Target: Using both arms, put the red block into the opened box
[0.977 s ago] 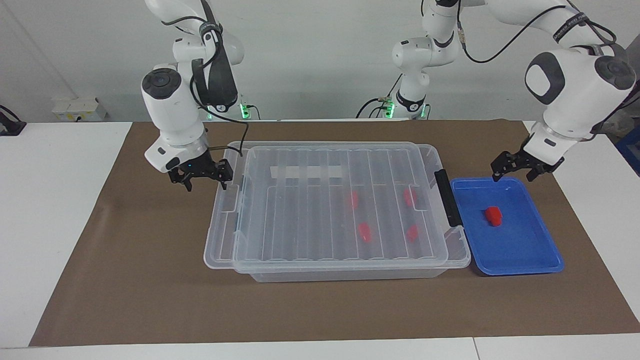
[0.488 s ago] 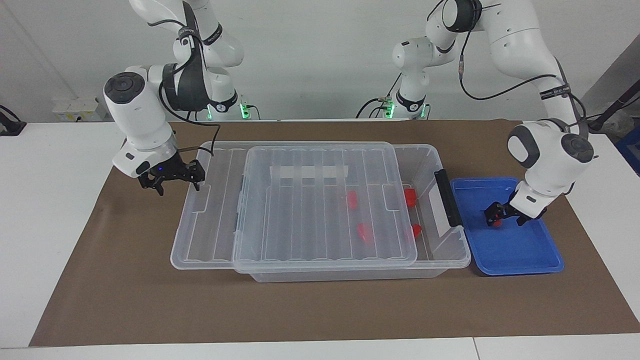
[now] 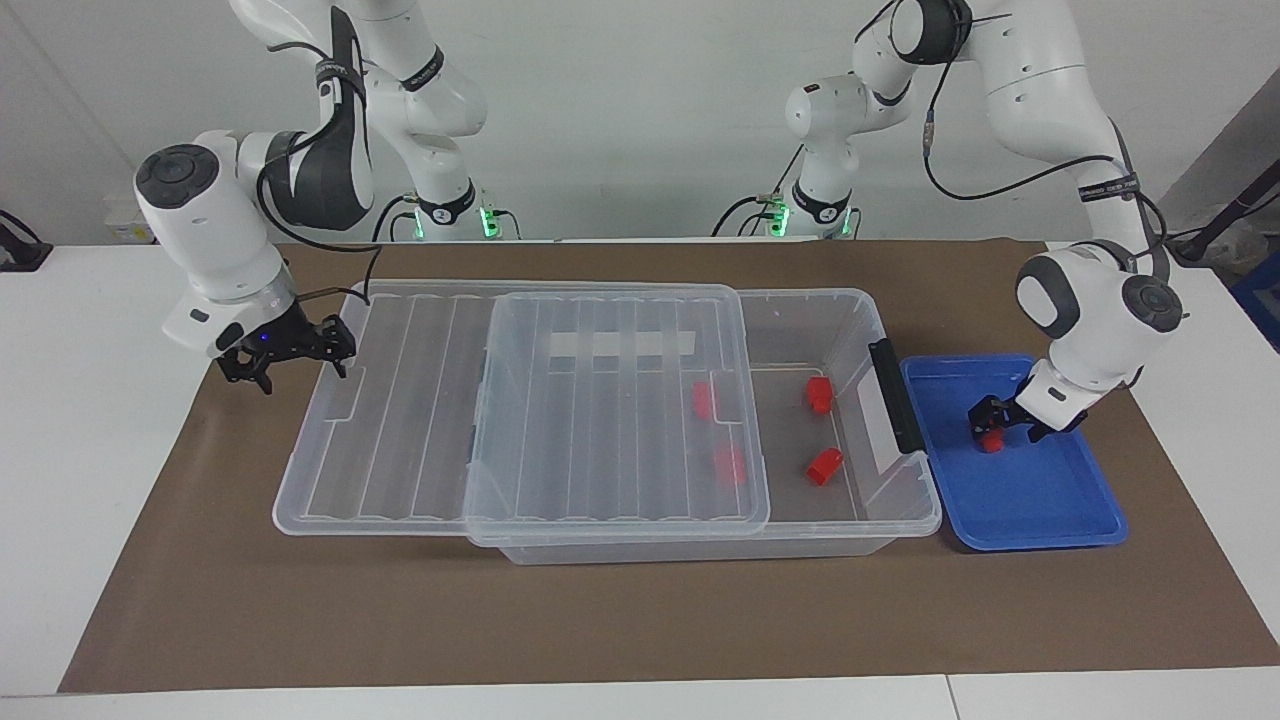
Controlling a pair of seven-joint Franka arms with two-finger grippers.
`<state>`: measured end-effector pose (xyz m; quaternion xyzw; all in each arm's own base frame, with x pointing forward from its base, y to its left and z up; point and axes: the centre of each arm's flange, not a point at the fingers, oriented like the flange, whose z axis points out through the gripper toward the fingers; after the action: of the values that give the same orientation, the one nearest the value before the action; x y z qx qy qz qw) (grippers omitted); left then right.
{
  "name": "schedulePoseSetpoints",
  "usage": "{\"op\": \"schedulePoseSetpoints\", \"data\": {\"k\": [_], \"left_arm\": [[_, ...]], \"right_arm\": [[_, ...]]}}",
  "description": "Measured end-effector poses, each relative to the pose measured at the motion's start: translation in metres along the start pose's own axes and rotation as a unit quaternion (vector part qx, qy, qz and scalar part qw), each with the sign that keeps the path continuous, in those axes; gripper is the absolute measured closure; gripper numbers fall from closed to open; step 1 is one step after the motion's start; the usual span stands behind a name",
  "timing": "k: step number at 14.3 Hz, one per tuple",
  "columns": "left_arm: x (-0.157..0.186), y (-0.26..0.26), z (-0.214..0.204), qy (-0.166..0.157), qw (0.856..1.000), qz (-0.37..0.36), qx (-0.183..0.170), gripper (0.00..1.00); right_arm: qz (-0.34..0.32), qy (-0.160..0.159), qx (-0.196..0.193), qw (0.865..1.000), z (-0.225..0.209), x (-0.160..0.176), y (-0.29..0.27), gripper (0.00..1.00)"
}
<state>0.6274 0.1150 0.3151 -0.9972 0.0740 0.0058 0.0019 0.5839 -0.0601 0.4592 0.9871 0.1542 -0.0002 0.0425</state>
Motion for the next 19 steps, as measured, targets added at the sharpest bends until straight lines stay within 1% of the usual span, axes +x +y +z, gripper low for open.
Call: {"op": "schedulePoseSetpoints", "data": {"k": [1,2,3,4,5,6,7,10,12,14,16,18,19], "left_arm": [[-0.002,-0.002,0.001,-0.001,1.0,0.001,0.0,0.12],[-0.003,-0.002,0.004,-0.004,1.0,0.001,-0.001,0.12],[-0.006,-0.001,0.007,-0.007,1.0,0.002,-0.003,0.22],[-0.007,0.001,0.01,-0.01,1.0,0.003,-0.004,0.37],[-0.009,0.003,0.012,-0.012,1.0,0.004,-0.005,0.49],[-0.009,0.004,0.013,-0.013,1.0,0.004,-0.006,0.59],[-0.01,0.004,0.013,-0.013,1.0,0.005,-0.006,0.66],[-0.009,0.005,0.007,-0.01,1.0,0.002,-0.005,0.66],[-0.005,0.007,-0.008,-0.013,1.0,-0.017,-0.009,0.66],[0.008,0.016,-0.048,-0.025,0.999,-0.041,-0.017,0.66],[0.022,0.04,-0.105,-0.036,0.995,-0.086,-0.035,0.66],[0.03,0.079,-0.156,-0.046,0.986,-0.153,-0.055,0.66],[0.032,0.102,-0.171,-0.053,0.979,-0.185,-0.06,0.66]], "right_arm": [[-0.005,0.0,-0.001,1.0,0.0,-0.002,0.004,0.0],[-0.012,0.001,-0.002,1.0,0.0,-0.003,0.008,0.0],[-0.017,0.002,-0.002,1.0,0.0,-0.005,0.013,0.0],[-0.019,0.003,-0.002,1.0,0.001,-0.006,0.017,0.0],[-0.018,0.003,-0.003,1.0,0.001,-0.007,0.019,0.0],[-0.018,0.003,-0.003,1.0,0.001,-0.007,0.019,0.0],[-0.019,0.003,-0.003,1.0,0.001,-0.007,0.019,0.0],[-0.01,0.006,-0.004,1.0,-0.005,-0.006,0.015,0.0],[0.026,0.006,-0.005,1.0,-0.021,-0.005,0.003,0.0],[0.071,0.01,-0.007,0.997,-0.043,-0.003,-0.024,0.0],[0.121,0.018,-0.009,0.992,-0.062,-0.001,-0.053,0.0],[0.165,0.026,-0.005,0.986,-0.077,0.001,-0.076,0.0],[0.186,0.027,-0.001,0.982,-0.085,0.002,-0.085,0.0]]}}
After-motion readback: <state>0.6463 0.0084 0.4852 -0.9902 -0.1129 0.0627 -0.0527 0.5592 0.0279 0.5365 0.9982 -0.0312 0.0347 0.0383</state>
